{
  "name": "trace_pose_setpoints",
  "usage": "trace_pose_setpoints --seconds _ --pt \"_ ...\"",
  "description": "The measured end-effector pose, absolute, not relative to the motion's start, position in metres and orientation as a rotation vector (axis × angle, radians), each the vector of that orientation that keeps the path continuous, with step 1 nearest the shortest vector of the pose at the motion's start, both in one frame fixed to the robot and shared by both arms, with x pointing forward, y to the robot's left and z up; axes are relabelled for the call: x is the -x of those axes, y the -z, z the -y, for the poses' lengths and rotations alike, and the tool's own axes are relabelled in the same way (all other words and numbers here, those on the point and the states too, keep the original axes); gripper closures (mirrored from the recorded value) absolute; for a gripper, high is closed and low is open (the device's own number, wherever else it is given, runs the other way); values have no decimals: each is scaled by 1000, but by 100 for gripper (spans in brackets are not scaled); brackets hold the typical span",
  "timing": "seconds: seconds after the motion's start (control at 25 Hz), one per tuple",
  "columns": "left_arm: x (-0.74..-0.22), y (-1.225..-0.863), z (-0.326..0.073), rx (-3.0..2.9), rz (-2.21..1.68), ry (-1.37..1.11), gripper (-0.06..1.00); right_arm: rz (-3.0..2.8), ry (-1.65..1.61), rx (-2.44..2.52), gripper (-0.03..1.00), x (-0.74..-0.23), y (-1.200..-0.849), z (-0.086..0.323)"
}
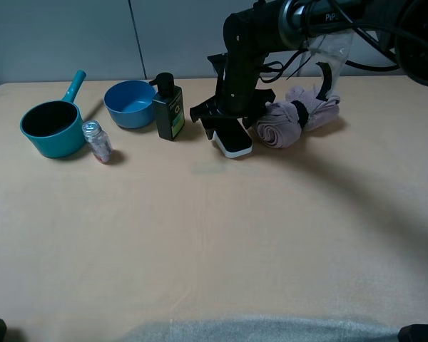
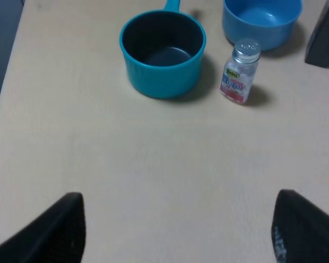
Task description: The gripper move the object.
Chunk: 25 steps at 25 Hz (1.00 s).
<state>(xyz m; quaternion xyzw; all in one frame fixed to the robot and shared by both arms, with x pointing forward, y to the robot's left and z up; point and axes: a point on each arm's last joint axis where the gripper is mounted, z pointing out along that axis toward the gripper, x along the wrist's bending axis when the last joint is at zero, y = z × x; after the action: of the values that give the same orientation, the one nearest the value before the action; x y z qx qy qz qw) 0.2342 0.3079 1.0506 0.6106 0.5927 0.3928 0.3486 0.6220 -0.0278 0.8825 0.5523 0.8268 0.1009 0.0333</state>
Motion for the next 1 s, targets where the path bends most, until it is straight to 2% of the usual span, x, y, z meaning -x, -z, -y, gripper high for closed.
trace_pose_setpoints --seconds 0.64,1.0 --pt "-234 -1051 -308 -1583 -1536 -1018 18 -2544 -319 -1706 34 -621 -888 28" --pt "-234 -1051 -308 -1583 -1536 -1018 18 -2503 -453 -1677 34 -618 -943 30"
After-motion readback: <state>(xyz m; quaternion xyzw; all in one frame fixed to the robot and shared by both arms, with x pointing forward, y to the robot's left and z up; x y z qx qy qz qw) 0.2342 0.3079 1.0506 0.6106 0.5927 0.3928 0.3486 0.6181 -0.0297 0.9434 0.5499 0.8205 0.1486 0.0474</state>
